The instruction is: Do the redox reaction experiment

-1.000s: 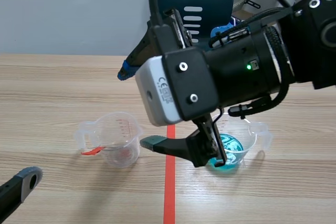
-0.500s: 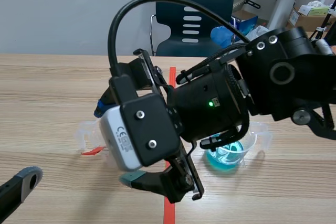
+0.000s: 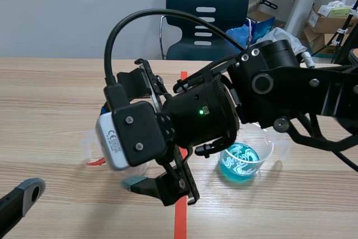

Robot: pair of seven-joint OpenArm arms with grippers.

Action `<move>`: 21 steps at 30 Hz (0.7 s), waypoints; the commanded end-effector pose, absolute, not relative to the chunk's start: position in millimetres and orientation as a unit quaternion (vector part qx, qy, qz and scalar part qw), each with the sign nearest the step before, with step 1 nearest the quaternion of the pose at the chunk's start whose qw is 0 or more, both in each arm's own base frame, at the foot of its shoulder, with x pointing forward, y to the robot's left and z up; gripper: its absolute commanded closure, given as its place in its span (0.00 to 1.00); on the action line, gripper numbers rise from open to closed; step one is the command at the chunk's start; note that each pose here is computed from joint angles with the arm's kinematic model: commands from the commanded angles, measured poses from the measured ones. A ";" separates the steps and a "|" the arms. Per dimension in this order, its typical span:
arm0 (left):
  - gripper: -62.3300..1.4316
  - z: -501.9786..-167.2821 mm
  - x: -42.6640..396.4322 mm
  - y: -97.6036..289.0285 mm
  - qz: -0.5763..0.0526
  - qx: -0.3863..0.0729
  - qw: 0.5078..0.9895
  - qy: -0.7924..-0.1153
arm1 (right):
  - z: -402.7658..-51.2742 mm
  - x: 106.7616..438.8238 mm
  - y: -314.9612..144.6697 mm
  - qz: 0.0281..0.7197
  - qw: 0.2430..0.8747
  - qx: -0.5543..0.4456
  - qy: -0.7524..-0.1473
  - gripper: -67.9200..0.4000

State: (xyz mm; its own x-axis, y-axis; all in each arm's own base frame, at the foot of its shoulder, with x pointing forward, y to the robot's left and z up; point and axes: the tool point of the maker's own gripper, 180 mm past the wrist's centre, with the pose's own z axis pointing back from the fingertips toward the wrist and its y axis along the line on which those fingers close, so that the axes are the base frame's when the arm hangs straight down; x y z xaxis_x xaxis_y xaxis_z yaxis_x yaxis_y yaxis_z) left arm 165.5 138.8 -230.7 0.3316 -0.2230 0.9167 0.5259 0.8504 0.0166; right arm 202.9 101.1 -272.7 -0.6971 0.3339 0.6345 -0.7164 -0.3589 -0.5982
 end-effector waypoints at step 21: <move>0.00 -223.3 168.7 137.6 -0.228 -0.146 0.795 -0.543 | -259.4 207.1 113.3 0.794 0.318 0.200 -0.478 0.42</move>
